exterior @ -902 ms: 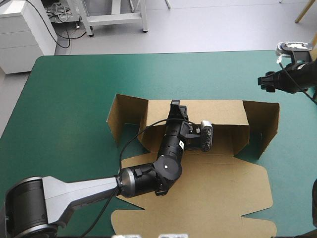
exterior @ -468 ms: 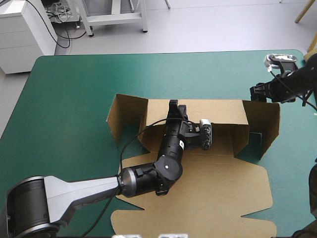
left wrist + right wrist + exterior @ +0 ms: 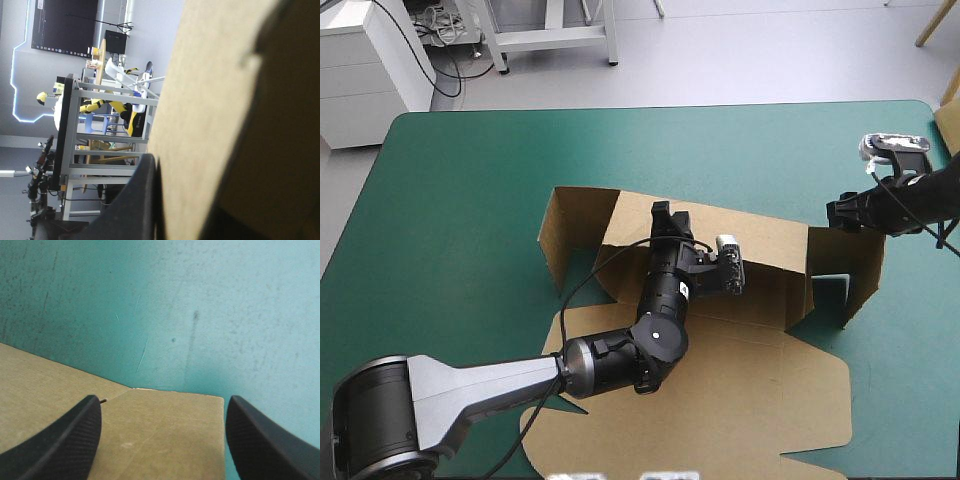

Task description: Fold the box

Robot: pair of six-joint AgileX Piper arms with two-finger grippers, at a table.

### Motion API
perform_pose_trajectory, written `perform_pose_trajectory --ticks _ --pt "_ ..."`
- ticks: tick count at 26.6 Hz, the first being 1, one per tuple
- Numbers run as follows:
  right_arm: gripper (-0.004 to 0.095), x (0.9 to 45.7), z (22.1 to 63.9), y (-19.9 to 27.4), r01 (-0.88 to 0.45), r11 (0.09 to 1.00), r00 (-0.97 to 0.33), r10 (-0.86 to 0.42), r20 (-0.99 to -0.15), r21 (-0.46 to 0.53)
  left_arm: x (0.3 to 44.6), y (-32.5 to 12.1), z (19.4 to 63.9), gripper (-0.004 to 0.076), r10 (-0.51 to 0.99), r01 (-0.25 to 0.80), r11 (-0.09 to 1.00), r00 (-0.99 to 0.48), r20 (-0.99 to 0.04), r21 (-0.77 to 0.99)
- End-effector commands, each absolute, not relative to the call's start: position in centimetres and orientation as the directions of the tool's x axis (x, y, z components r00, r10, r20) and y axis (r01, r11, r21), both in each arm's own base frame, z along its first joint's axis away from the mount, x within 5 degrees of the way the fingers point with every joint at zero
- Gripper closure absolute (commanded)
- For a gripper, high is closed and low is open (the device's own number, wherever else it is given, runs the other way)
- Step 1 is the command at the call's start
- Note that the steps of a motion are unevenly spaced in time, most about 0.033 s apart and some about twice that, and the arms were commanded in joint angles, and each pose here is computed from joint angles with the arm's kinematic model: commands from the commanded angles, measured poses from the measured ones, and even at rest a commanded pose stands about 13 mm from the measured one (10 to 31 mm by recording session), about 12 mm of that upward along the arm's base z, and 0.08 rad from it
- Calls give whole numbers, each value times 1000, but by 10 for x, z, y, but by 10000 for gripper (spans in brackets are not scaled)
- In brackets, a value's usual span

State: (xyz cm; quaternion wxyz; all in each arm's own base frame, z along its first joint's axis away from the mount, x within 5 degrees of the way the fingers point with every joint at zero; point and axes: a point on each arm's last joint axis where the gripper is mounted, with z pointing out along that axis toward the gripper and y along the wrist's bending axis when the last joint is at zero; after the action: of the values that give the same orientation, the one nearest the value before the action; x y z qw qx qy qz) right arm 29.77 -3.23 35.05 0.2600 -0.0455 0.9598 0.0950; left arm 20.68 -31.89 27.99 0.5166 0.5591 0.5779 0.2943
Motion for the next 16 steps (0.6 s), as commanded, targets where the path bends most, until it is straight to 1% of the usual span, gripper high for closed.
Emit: perform_pose_trajectory --ticks 1,3,5,7,9,12,13,14,16 --pt "263 283 372 -30 -156 980 -830 -63 -554 122 206 -312 292 731 890 382 400 54 -453 833" --pt "262 284 371 -32 -140 984 -831 -56 -553 111 206 -312 292 731 871 384 440 37 -489 812" --pt "263 286 372 -35 -100 990 -820 -29 -571 94 206 -312 292 731 857 387 468 22 -515 794" --pt "263 288 373 -37 -70 994 -805 -7 -593 83 206 -312 290 731 853 398 476 11 -522 785" --pt "263 290 373 -38 -68 994 -804 -5 -594 84 205 -312 288 731 847 412 489 -13 -531 769" --pt "263 297 373 -38 -73 993 -827 -8 -562 93 208 -309 286 731 839 425 506 -43 -542 750" --pt "262 301 371 -39 -81 991 -850 -13 -527 106 211 -306 285 731 834 426 521 -68 -548 740" --pt "263 302 370 -39 -84 990 -858 -15 -514 112 212 -305 286 731 829 425 532 -83 -553 733" --pt "262 305 371 -38 -86 989 -859 -13 -511 121 217 -303 290 731 787 427 596 -143 -600 680"
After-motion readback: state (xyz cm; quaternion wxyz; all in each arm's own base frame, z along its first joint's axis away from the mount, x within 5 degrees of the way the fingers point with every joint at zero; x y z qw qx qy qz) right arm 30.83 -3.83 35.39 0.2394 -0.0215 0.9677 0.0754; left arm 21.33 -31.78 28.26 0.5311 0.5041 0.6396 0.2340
